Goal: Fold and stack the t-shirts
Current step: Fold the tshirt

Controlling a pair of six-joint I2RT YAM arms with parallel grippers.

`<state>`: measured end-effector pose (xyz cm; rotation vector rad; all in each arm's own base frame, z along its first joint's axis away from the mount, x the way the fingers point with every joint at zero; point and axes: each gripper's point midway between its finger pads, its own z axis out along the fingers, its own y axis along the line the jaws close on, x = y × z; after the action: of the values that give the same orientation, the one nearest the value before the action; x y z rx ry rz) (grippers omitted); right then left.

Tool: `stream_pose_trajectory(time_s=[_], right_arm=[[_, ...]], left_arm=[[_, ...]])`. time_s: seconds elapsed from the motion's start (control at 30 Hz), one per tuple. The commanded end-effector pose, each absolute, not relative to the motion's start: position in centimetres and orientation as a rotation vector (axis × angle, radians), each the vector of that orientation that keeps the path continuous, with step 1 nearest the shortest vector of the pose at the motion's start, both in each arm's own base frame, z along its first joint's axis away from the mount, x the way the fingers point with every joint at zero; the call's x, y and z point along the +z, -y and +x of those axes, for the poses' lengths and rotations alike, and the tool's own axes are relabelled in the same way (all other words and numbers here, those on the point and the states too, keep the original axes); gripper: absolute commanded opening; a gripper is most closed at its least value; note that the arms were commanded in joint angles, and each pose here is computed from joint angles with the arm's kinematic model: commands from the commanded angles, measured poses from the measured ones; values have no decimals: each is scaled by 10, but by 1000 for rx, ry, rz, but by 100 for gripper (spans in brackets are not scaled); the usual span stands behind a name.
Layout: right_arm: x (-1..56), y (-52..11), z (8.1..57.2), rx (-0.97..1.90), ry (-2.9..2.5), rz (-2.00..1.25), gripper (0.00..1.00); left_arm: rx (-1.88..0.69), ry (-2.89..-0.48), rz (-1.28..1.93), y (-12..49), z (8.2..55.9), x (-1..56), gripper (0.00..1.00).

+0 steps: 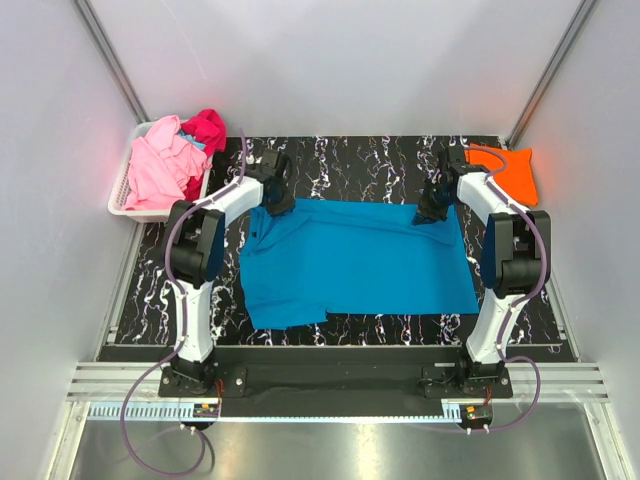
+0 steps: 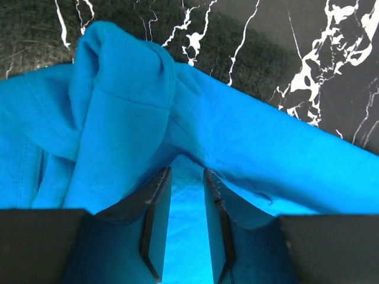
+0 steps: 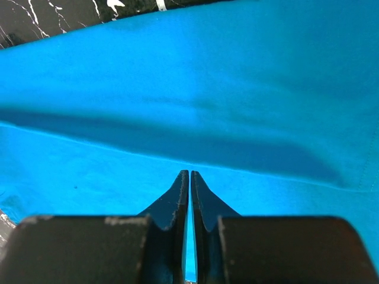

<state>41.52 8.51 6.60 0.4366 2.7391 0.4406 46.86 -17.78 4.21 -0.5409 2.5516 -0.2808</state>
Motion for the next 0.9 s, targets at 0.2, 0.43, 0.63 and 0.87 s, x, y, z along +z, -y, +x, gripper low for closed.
stream_pose_trajectory(time_s=[0.2,0.43,0.63,0.87], right_arm=[[94,-91,431,483,-2647,413,9],[95,-92,429,487,-2649,419,6],[99,-94,425,488,-2642,426,4],[107,-96,417,486,-2628,424,2]], left_arm=[[-291,-2535,-523,181,481,49,30],[-285,-2552,-516,178,469,49,3],[-278,-2531,-507,174,456,65,0],[-280,-2493,-483,177,427,91,0]])
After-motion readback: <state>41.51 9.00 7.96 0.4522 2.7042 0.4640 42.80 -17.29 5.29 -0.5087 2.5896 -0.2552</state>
